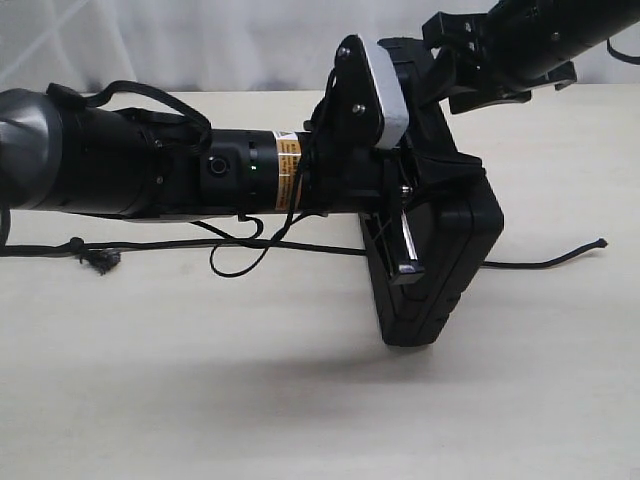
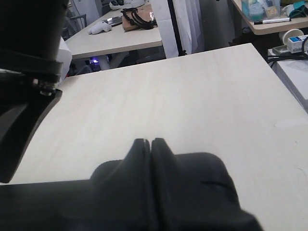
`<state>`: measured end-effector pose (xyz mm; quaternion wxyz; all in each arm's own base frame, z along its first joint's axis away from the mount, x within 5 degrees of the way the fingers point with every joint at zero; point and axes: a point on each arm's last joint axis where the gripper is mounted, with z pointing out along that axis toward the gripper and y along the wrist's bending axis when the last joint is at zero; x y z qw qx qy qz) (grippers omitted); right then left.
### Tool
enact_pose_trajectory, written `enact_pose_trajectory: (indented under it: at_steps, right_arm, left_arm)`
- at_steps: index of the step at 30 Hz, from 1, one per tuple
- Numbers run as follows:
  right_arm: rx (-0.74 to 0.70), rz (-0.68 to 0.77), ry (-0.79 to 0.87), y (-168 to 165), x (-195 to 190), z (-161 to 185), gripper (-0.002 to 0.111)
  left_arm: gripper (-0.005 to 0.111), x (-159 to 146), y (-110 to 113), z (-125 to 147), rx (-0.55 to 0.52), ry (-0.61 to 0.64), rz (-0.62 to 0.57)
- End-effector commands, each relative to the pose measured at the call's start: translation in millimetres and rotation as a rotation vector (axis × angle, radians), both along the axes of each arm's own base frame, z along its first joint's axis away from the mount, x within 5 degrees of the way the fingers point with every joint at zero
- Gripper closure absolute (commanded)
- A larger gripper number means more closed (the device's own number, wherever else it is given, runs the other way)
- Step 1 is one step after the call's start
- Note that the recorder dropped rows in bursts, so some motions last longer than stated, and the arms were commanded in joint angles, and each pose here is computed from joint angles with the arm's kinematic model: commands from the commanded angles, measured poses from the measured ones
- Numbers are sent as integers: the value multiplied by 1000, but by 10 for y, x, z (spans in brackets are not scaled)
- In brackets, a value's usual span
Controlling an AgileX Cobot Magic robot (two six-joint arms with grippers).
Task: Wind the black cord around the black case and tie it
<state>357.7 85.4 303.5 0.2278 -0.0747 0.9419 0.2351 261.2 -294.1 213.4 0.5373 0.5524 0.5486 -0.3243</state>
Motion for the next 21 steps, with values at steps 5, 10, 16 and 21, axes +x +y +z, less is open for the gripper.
enact_pose_trajectory:
  at_steps: [5, 10, 16, 21]
  right_arm:
    - [-34, 88, -9, 201, -67, -5, 63]
    - [-152, 60, -22, 248, -74, -46, 63]
    - [-168, 55, -1, 233, -88, -58, 64]
    - [-160, 54, 1, 239, -89, -56, 64]
  left_arm:
    - [107, 23, 46, -242, 157, 10, 43]
    - [107, 25, 47, -243, 159, 10, 45]
    - [107, 25, 47, -243, 159, 10, 45]
    - [107, 25, 47, -243, 159, 12, 45]
